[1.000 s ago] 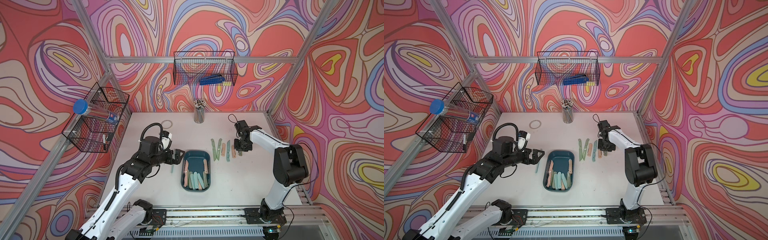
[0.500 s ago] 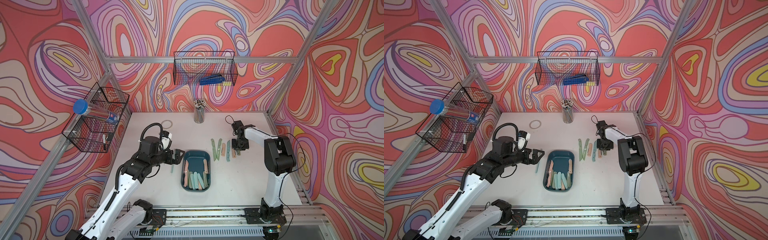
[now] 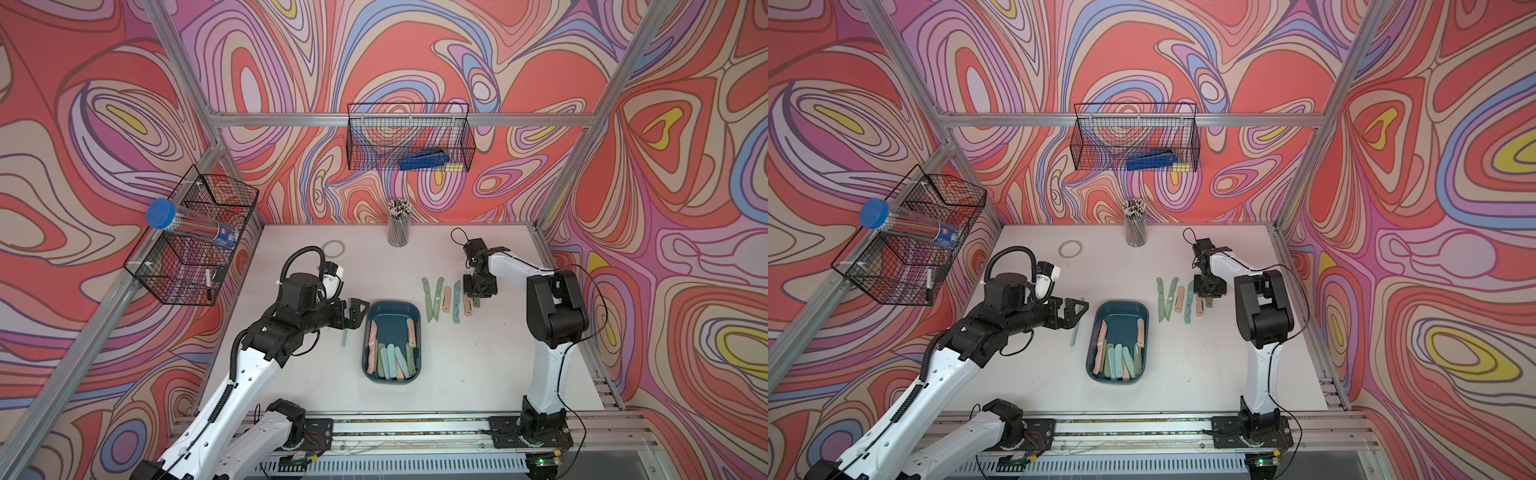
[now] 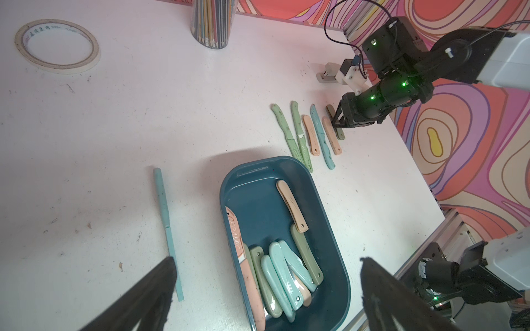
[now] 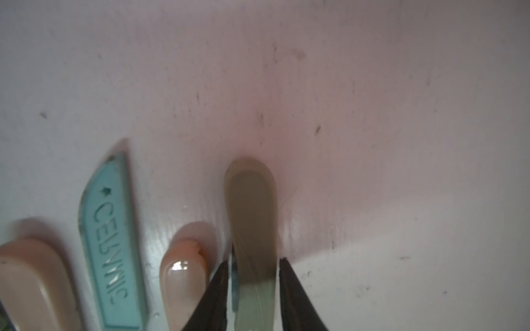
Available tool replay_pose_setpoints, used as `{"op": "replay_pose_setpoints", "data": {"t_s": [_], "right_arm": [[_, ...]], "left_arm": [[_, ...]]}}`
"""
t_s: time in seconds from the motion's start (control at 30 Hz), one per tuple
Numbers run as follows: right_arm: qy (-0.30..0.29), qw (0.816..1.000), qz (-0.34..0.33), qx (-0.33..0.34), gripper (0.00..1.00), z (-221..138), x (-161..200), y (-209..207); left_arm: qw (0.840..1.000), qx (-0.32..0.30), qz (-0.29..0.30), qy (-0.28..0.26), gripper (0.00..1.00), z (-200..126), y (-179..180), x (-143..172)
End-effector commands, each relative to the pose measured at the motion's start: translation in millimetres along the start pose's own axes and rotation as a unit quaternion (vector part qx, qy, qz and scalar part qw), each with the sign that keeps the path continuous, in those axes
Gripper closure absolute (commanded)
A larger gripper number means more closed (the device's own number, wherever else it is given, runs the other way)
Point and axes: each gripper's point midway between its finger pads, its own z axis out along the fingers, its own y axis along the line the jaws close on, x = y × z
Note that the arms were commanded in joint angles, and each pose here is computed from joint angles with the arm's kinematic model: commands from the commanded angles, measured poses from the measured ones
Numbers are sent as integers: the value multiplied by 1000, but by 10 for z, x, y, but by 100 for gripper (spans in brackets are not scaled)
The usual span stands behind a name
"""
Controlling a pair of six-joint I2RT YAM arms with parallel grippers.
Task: Take the fruit knife out of the storage box
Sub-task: Place the fruit knife at the center of the board.
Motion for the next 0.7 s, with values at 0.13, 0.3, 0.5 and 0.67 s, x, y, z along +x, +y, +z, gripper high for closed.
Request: {"op": "replay_pose_setpoints", "data": {"t_s": [0.13, 0.3, 0.5, 0.67], "right_arm": [[-6, 1000, 10, -10, 61, -127, 13, -13], [-34, 999, 19, -17, 60, -458, -22, -51], [-101, 993, 31, -55, 59, -988, 20, 36], [-143, 986, 28, -84, 58, -1284, 165, 185]], "left_arm": [[1000, -2, 5, -11, 0, -35, -15, -56], [1000, -9, 4, -10, 0, -36, 10, -54], [1000, -26, -1, 1, 0, 7, 58, -5], [997, -57, -19, 40, 0, 177, 61, 153]]}}
